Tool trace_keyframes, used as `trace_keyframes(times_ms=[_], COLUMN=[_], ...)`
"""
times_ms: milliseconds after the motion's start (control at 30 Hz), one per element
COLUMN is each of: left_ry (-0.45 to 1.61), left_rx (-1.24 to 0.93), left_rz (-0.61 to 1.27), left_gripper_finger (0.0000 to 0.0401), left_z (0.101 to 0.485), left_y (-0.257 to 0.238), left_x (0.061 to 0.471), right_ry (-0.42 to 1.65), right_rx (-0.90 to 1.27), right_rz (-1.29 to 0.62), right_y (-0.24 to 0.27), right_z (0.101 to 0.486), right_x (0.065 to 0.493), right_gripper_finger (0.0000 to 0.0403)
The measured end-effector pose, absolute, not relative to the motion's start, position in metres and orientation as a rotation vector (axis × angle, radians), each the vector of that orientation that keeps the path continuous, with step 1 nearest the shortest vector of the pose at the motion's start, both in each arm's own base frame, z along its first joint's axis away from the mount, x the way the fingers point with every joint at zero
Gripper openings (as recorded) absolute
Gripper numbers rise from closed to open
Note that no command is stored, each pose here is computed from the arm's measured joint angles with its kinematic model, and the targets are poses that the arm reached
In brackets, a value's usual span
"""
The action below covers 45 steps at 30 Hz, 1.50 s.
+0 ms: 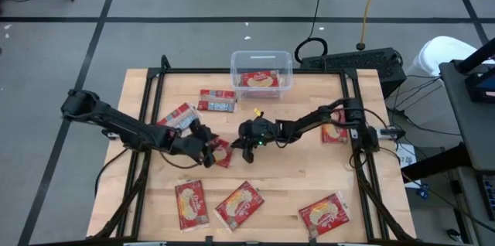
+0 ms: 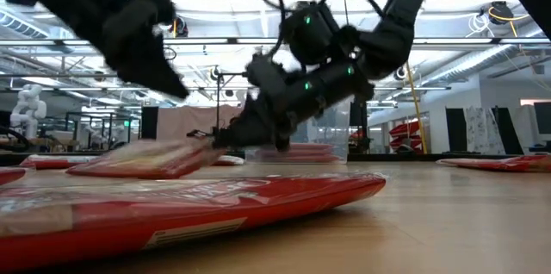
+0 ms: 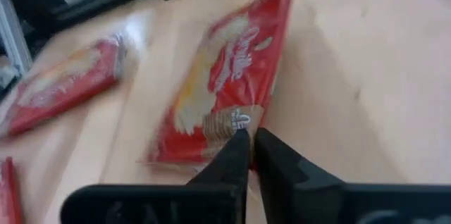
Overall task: Sort popcorn bags into baskets
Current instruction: Put the popcorn bags into the transparent bin
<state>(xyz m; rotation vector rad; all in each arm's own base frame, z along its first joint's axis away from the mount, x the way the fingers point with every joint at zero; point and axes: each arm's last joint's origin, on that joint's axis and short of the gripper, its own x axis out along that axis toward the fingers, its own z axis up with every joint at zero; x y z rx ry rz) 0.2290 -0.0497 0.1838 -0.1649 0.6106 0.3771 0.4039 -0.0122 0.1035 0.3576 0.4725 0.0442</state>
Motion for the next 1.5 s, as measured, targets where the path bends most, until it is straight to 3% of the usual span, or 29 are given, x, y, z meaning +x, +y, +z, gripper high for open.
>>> trace_keyframes(times_ms=[267, 433, 633, 833, 1033, 1167, 1433, 1500], left_ry=[0.48, 0.48, 0.584, 0.655, 0.744, 0.755, 0.692, 0.671], left_rx=[-0.083, -0.078, -0.128, -0.153, -0.222, -0.253, -0.178, -0.17], left_rz=[0.484, 0.47, 0.384, 0.416, 0.323, 0.259, 0.172, 0.167], left_gripper_finger=[0.0158, 0.0204, 0.0268, 0.0277, 0.0251, 0.0213, 0.0043, 0.0022], left_z=[0.217, 0.222, 0.208, 0.188, 0.171, 0.165, 0.169, 0.171], left_y=[-0.035, -0.033, -0.028, -0.019, -0.013, -0.013, -0.018, -0.018], left_x=[0.217, 0.213, 0.213, 0.206, 0.199, 0.197, 0.201, 0.202], right_ry=[0.481, 0.527, 0.517, 0.517, 0.523, 0.524, 0.531, 0.533], right_rx=[0.115, -0.022, -0.122, -0.169, -0.238, -0.253, -0.253, -0.236], right_rz=[0.087, 0.048, 0.015, 0.033, 0.031, 0.023, 0.022, 0.016], right_y=[-0.013, -0.015, -0.017, -0.014, -0.008, -0.007, -0.007, -0.008], right_z=[0.141, 0.161, 0.172, 0.172, 0.172, 0.172, 0.175, 0.181], right_x=[0.394, 0.384, 0.38, 0.381, 0.381, 0.381, 0.379, 0.376], right_gripper_finger=[0.0001, 0.0001, 0.0001, 0.0, 0.0, 0.0, 0.0003, 0.001])
